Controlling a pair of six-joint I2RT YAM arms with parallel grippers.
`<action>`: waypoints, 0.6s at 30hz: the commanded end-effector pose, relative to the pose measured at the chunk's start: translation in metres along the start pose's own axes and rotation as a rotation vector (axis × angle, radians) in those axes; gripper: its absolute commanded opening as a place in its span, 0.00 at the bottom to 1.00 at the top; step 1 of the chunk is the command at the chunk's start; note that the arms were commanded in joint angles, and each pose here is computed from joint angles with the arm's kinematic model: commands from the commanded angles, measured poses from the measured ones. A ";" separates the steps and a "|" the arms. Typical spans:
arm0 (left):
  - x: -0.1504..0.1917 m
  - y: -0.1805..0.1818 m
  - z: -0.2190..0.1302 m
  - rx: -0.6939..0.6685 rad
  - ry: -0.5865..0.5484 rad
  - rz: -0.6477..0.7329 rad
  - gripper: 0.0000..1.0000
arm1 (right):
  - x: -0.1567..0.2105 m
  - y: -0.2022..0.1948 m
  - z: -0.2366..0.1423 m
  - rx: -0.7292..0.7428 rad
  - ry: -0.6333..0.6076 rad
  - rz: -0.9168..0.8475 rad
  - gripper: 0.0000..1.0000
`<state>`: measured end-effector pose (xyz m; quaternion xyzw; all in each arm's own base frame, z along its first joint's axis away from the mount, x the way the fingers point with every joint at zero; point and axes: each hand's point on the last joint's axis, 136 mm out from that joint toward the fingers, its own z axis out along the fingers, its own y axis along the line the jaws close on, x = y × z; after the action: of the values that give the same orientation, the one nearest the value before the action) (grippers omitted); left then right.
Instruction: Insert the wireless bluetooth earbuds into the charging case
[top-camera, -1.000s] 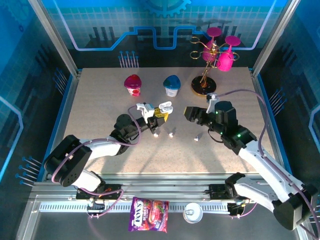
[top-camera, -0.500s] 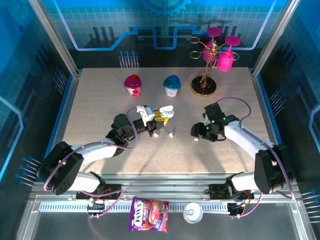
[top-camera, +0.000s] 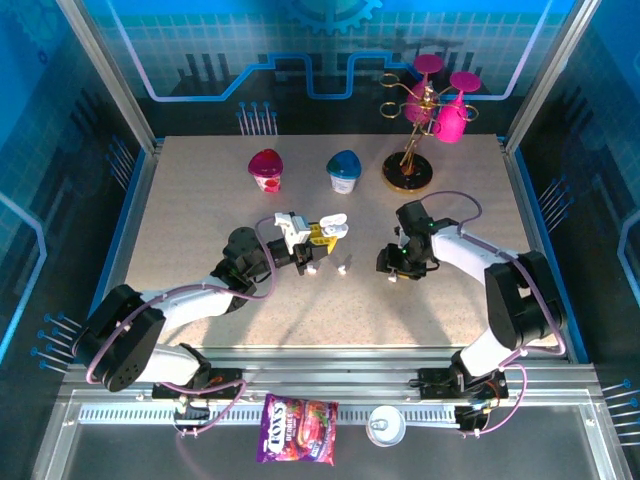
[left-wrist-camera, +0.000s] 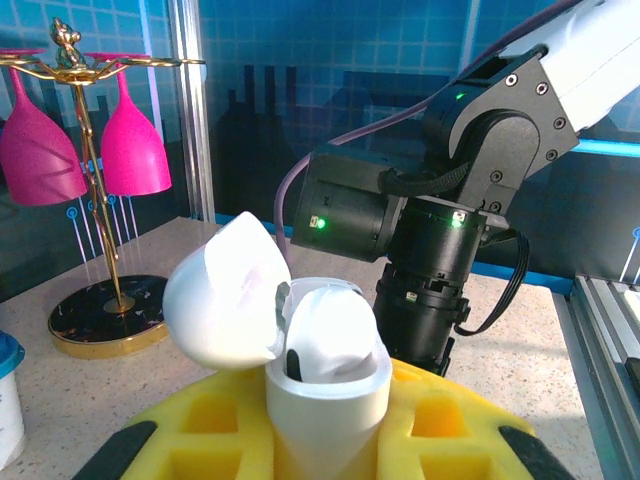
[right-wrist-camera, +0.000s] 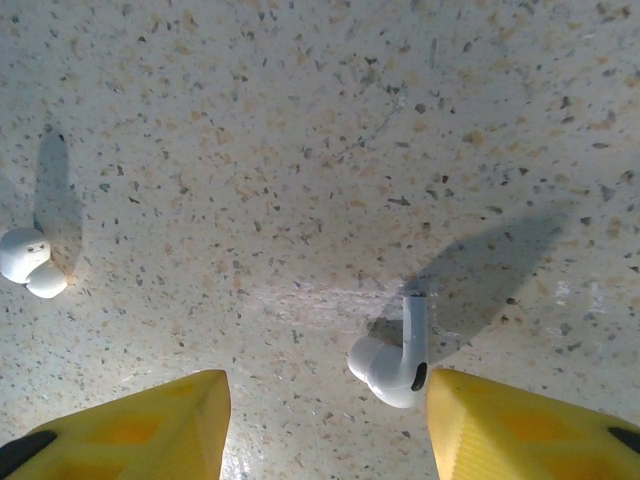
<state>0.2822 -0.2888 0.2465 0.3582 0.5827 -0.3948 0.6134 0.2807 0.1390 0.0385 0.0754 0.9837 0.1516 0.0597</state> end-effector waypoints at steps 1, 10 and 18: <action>-0.009 -0.005 -0.004 0.015 -0.022 0.041 0.01 | 0.000 -0.004 0.001 0.044 0.007 -0.003 0.55; -0.008 -0.006 -0.005 0.015 -0.022 0.039 0.01 | 0.002 -0.006 0.014 0.048 0.027 0.009 0.42; -0.009 -0.006 -0.006 0.016 -0.024 0.038 0.01 | -0.001 -0.010 0.017 0.077 0.025 0.009 0.25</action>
<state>0.2803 -0.2876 0.2477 0.3592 0.5815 -0.3937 0.6146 0.2813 0.1323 0.0219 0.0852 0.9874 0.1249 0.0468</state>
